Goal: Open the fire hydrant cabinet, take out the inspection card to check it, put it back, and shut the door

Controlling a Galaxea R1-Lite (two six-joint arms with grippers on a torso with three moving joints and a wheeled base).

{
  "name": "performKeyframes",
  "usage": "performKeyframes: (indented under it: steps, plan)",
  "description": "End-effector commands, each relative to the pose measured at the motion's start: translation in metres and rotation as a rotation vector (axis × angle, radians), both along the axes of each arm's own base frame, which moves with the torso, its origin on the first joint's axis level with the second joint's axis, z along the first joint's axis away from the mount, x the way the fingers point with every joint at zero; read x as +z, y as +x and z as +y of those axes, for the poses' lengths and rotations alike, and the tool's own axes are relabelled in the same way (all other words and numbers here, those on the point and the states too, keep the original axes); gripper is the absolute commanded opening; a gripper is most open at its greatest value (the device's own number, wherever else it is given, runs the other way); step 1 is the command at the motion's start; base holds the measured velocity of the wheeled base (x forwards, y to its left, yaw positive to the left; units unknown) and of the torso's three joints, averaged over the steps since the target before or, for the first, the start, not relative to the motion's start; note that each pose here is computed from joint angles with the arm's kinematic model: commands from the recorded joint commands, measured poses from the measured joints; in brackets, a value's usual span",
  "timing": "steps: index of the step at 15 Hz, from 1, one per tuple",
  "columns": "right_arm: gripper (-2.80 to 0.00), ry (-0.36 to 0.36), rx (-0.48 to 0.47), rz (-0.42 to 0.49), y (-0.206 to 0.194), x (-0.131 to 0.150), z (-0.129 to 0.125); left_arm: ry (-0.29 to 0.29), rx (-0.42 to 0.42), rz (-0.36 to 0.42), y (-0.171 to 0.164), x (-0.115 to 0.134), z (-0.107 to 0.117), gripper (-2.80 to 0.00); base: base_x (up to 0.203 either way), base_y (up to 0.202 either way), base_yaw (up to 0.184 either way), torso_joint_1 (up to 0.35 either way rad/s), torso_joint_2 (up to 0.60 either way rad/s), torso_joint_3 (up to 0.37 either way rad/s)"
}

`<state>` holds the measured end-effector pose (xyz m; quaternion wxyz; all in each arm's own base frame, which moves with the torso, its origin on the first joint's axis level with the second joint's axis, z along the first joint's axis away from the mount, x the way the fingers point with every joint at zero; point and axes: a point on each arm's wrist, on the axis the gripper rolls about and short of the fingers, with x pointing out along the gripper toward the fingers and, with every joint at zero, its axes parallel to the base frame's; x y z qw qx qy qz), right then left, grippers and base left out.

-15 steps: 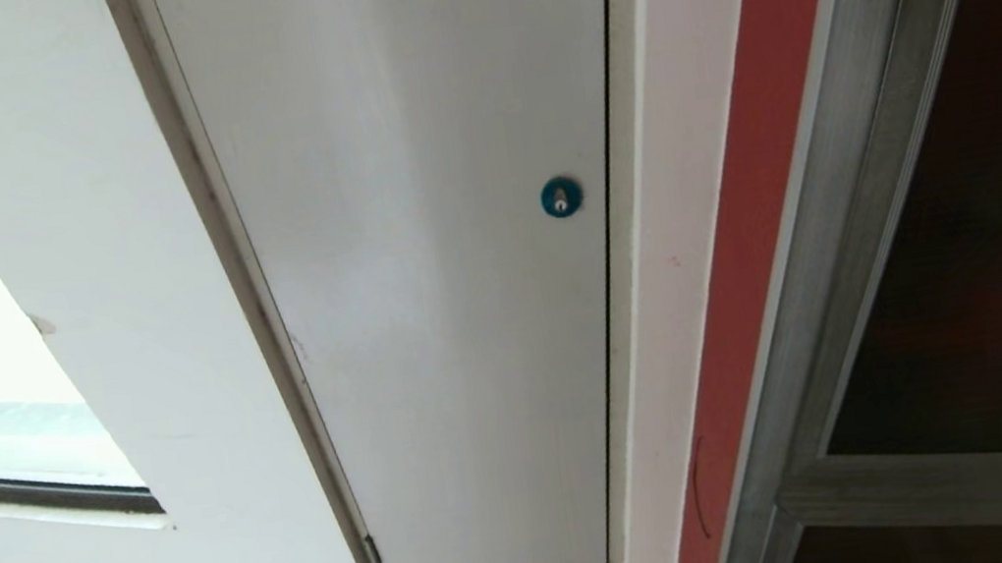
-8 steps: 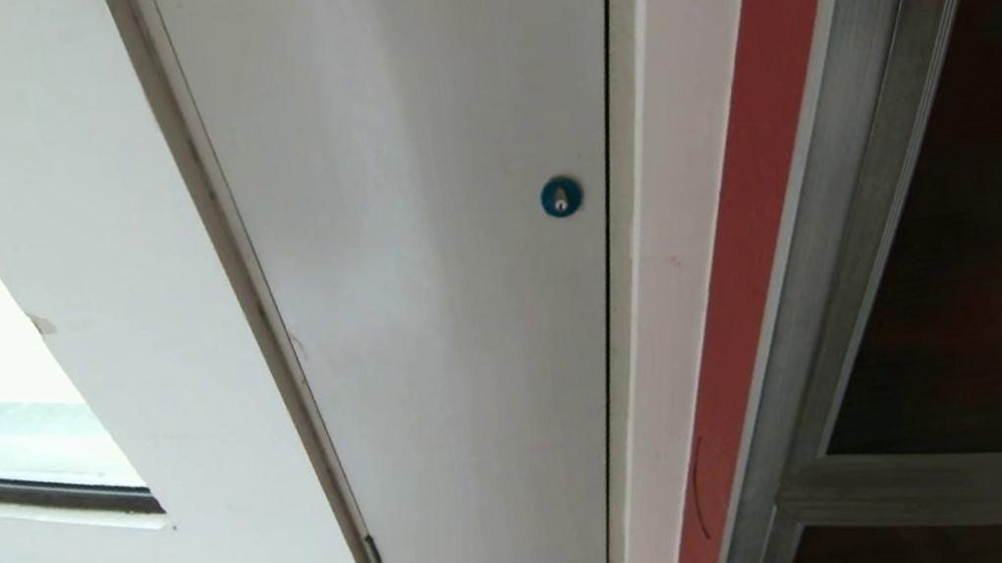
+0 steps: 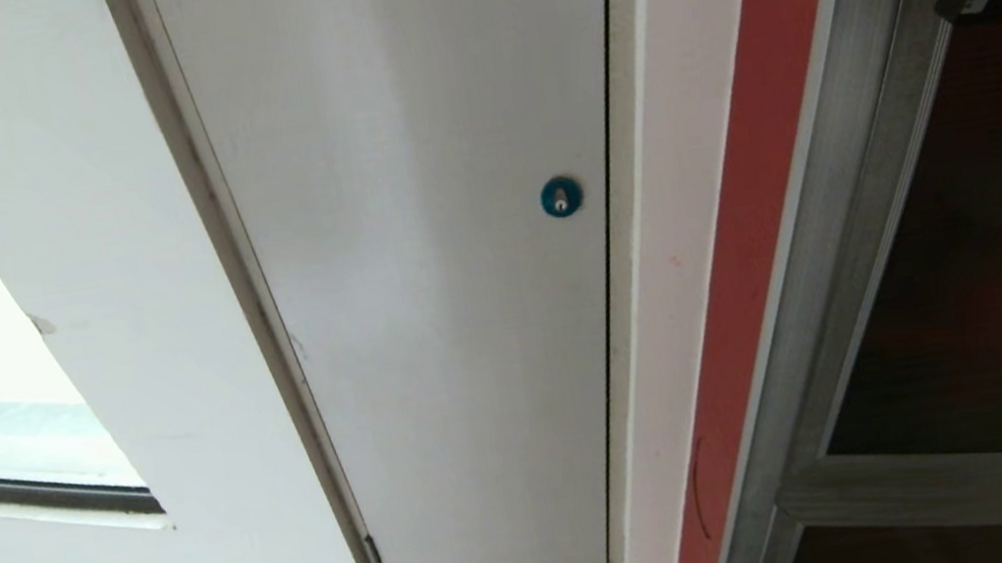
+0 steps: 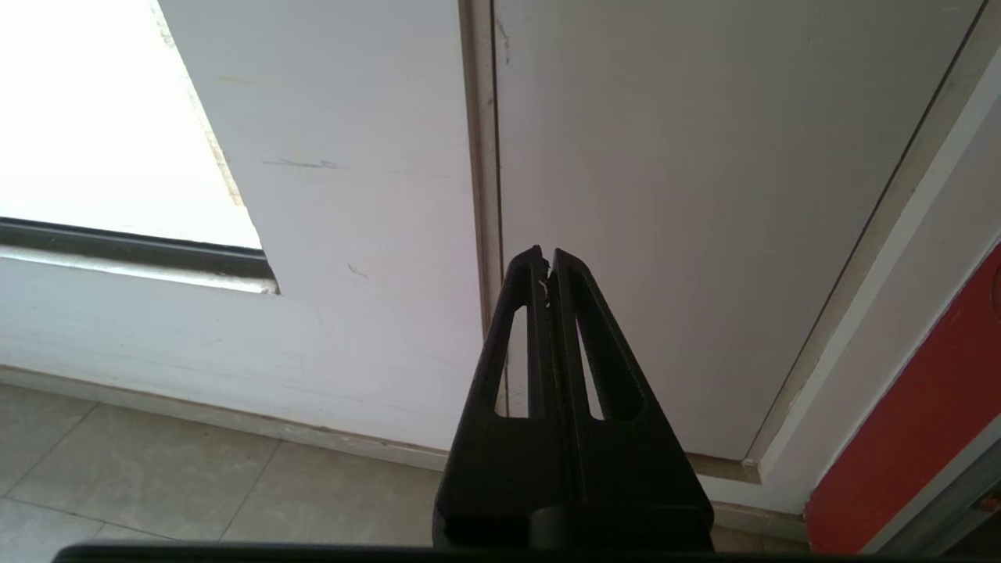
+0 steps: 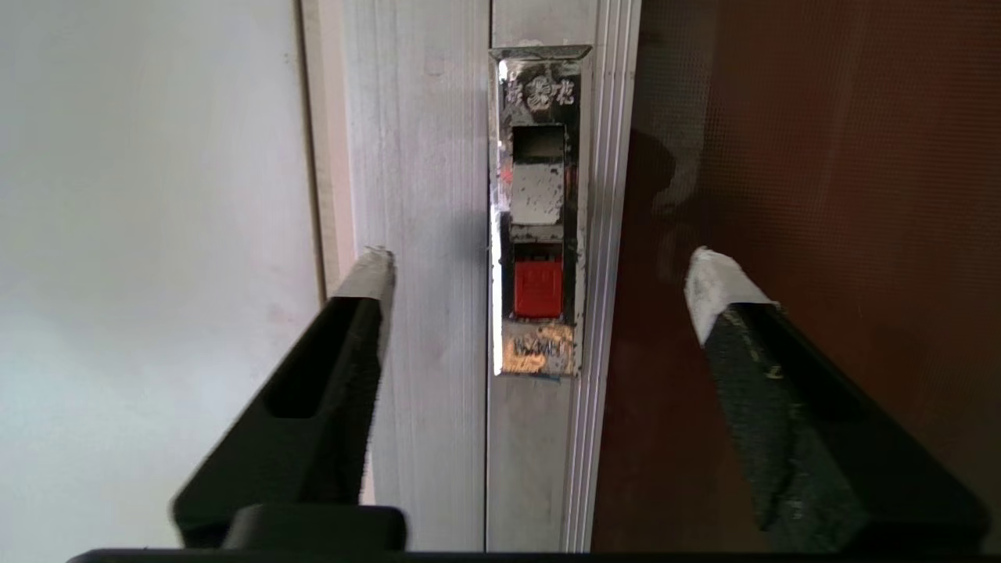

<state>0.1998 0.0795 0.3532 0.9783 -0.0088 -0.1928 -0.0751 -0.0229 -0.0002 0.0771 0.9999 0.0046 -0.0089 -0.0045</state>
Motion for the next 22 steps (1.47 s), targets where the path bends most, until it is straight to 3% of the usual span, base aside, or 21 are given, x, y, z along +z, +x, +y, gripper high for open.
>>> performKeyframes:
  steps: [1, 14, 15, 22]
  plan:
    - [0.00, 0.001, -0.007, -0.002, 0.002, 0.001, 0.000, 0.000, 0.000, 0.007, 0.001, -0.002, 0.000, -2.80, 0.000, 0.000, 0.000, 0.000, 0.00, 0.000]
    - [0.00, 0.009, -0.039, -0.017, 0.008, 0.006, -0.005, 0.000, 0.000, 0.007, 0.001, -0.002, 0.000, -2.80, 0.000, 0.000, 0.000, 0.000, 0.00, 0.000]
    - [-2.80, 0.008, -0.039, -0.016, 0.009, 0.006, -0.004, 0.000, 0.000, 0.007, 0.001, -0.002, 0.000, -2.80, 0.000, 0.000, 0.000, 0.000, 0.00, 0.000]
    - [-2.80, 0.007, -0.038, -0.010, 0.012, 0.005, -0.003, 0.000, 0.000, 0.007, 0.001, -0.002, 0.000, -2.80, 0.000, 0.000, 0.000, 0.000, 0.00, 0.000]
